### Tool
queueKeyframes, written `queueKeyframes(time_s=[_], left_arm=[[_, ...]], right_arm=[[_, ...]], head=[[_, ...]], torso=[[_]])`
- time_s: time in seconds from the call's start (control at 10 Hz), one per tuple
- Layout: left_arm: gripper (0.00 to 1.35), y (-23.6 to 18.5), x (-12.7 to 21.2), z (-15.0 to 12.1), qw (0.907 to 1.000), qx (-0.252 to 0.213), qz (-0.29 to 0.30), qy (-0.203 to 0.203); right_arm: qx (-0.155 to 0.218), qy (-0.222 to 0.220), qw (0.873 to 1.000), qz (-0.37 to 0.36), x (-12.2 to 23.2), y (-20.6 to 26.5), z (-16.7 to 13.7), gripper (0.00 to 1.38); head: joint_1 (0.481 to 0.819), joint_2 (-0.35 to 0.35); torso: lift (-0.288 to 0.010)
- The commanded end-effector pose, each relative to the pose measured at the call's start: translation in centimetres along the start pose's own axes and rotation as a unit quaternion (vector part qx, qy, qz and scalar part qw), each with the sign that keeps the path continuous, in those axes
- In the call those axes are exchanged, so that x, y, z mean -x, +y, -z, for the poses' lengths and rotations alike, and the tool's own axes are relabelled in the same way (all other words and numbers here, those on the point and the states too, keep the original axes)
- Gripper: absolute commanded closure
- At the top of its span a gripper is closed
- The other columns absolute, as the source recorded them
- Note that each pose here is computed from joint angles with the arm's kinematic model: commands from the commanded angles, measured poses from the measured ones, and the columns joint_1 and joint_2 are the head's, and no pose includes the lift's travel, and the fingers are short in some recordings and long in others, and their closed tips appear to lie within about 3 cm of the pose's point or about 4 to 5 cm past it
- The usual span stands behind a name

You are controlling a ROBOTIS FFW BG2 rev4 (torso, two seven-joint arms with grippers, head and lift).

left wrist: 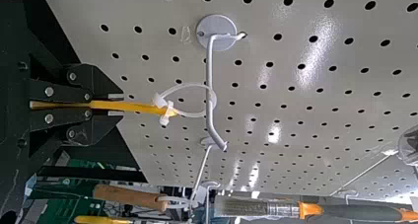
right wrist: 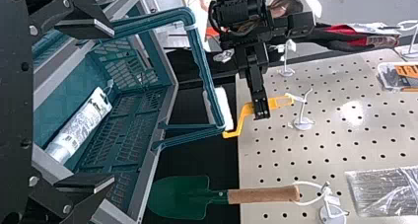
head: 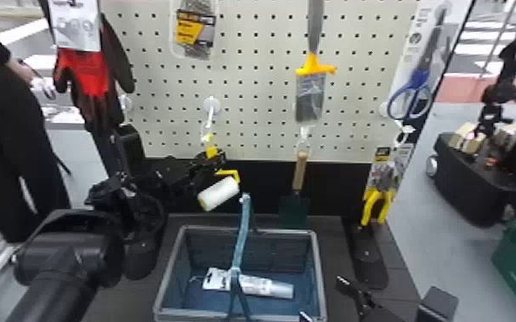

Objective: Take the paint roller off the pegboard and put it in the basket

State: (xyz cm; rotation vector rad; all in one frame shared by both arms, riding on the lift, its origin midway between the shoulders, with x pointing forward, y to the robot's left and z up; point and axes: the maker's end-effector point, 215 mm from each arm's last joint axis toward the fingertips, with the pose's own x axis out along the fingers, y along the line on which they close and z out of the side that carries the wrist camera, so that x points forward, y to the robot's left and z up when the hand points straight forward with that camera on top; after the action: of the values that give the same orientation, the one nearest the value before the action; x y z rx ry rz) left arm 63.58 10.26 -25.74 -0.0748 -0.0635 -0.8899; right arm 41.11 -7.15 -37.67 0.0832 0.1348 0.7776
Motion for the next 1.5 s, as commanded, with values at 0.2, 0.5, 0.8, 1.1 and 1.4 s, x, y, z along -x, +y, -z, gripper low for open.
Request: queueKeyframes(time_s=[0.2, 0.5, 0.8, 1.1, 1.4], left_arm=[[1.21, 0.4, 0.3, 0.3, 0.9999, -0.005, -0.009, 0.003], [1.21, 0.4, 0.3, 0.2, 0.9999, -0.006, -0.011, -0.001], [1.21, 0.4, 1.1, -1.3, 0.9995, -0.024, -0.016, -0.012], [1.21, -0.6, 3.0, -3.3, 0.9976, -0.052, -0.036, -0.027], [1.21, -2.6, 4.4, -3.5, 0.9973, -0.044, -0.041, -0.042]], right_arm=[[-0.001, 0.003, 1.000, 0.000, 0.0, 0.0, 0.1, 0.25], [-0.001, 0.002, 1.000, 0.000, 0.0, 0.1, 0.1, 0.25], [-0.003, 0.004, 1.000, 0.001, 0.1, 0.0, 0.2, 0.25], [-0.005, 0.008, 1.000, 0.002, 0.2, 0.0, 0.6, 0.25], [-0.008, 0.011, 1.000, 0.001, 0.3, 0.1, 0.9, 0.25]], head=[[0.549, 0.000], [0.549, 0.000], [0.549, 0.000], [0.549, 0.000], [0.549, 0.000]], torso=[[-0.100], [-0.100], [-0.100], [-0.100], [-0.100]])
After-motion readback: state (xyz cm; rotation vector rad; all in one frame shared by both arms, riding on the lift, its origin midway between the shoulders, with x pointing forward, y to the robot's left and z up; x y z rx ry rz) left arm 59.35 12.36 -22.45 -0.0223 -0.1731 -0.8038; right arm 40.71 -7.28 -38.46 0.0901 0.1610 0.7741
